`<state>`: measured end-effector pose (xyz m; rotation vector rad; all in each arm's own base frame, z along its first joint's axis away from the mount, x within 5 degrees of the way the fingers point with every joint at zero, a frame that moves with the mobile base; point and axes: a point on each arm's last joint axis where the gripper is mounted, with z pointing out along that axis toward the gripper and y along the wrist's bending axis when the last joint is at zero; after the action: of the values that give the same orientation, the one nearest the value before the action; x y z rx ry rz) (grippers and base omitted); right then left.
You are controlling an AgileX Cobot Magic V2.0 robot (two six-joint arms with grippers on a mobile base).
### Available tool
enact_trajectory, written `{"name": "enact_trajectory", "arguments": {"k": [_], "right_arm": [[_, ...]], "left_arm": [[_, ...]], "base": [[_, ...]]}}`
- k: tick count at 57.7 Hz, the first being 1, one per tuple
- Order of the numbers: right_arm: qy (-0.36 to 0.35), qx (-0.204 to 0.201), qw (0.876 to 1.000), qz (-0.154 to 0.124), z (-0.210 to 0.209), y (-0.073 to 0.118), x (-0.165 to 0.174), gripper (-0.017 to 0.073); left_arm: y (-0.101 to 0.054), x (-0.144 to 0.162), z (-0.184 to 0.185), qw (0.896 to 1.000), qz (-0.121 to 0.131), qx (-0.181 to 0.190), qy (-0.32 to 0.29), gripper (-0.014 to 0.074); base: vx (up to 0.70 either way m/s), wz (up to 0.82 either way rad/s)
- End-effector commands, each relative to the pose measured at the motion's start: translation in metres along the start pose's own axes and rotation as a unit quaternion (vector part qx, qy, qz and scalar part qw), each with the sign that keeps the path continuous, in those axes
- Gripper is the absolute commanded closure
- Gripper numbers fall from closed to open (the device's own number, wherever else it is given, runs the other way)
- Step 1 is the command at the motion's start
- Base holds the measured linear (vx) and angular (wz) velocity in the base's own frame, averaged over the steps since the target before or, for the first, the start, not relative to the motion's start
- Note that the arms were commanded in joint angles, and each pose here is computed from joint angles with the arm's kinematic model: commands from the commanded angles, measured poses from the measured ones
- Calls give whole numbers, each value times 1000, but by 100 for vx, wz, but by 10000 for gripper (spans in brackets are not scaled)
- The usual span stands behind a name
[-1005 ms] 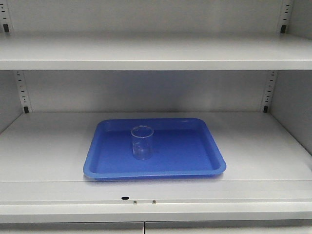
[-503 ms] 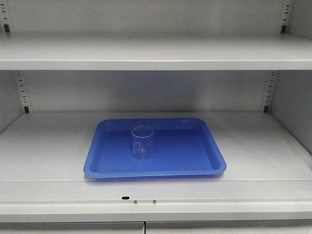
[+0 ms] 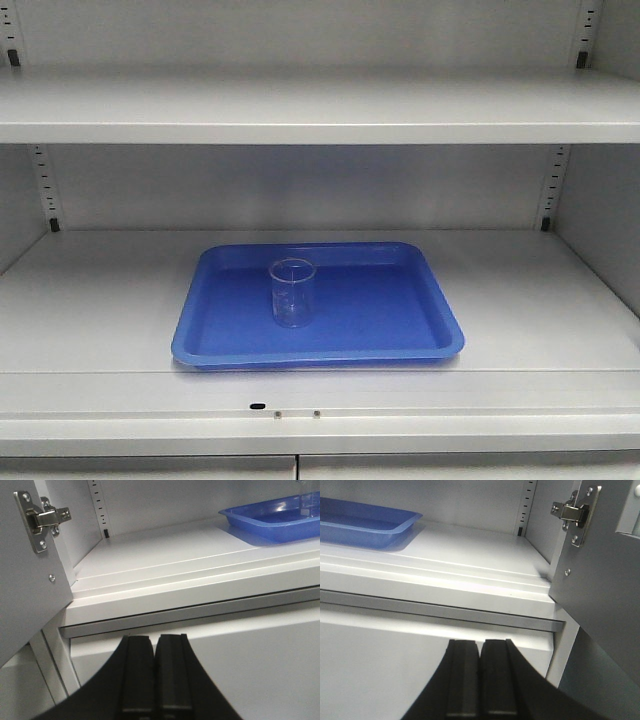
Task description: Pick beaker and place in left cabinet
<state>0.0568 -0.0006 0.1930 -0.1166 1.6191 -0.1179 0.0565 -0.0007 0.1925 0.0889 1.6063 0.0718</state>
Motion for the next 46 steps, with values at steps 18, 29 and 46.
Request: {"name": "enact_trajectory", "arguments": {"k": [18, 29, 46], "right_arm": [[-43, 7, 999, -6, -1, -1, -6, 567], [-43, 7, 999, -6, -1, -1, -6, 567], [-43, 7, 999, -6, -1, -1, -6, 567]], "left_arm": [[2, -14, -2, 998, -4, -5, -56, 600], [2, -14, -2, 998, -4, -5, -56, 600], [2, -14, -2, 998, -4, -5, -56, 600]], "base": [[0, 0], [0, 0], [0, 0]]}}
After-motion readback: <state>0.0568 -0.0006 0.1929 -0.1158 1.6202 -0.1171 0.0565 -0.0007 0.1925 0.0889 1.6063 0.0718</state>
